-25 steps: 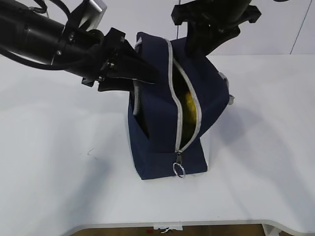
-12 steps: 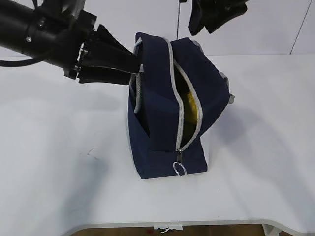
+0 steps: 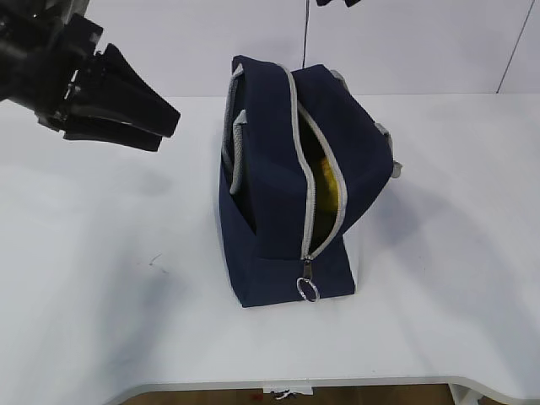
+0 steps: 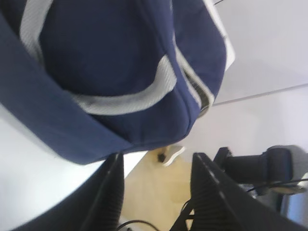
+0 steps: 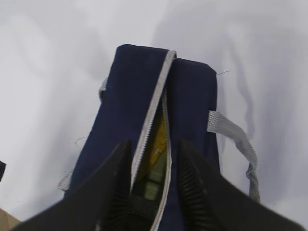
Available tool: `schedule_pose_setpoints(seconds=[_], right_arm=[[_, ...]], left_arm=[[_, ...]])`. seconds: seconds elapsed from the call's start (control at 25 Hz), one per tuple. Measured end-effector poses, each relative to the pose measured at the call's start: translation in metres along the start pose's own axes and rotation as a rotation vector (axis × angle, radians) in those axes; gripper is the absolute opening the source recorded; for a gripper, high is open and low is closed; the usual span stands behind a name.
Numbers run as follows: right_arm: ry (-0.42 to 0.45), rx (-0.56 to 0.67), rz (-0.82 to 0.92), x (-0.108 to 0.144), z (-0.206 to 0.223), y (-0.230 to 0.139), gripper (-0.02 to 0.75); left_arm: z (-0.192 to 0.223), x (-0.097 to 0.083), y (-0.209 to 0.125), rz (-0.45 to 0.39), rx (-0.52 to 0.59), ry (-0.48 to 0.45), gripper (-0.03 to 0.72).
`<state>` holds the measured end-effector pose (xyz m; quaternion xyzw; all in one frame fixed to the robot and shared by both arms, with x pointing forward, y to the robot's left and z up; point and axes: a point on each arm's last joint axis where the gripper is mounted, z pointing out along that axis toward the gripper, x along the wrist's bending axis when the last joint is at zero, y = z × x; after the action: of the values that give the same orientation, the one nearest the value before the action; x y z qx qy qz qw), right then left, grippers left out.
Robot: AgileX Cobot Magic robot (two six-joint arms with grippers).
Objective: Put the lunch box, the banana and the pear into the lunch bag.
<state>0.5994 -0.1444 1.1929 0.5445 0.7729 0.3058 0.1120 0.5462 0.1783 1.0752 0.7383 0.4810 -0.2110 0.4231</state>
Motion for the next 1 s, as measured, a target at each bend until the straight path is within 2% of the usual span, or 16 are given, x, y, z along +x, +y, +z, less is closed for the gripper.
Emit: schedule_pose_setpoints(seconds=[0.24,0.44,0.72,1.0], right_arm=[[0.053,-0.024,-0.001,0.007,-0.014,-0.001,0.246],[0.078,-0.019,-0.053,0.021,-0.013,-0.002,0.244],[0.083,-0.013,-0.107,0.036,-0.011,-0.005,0.244],[0.074,0.038,-0.107,0.035,-0.002,-0.021,0.244]], left_arm=[[-0.011,-0.003,-0.009,-0.016,0.058,0.118,0.293],[-0.026,-0.003,-0.021,-0.046,0.117,0.298,0.289],[-0.050,-0.007,-0.031,-0.089,0.119,0.509,0.288],[-0.057,-0.012,-0.034,-0.078,0.110,0.552,0.288]])
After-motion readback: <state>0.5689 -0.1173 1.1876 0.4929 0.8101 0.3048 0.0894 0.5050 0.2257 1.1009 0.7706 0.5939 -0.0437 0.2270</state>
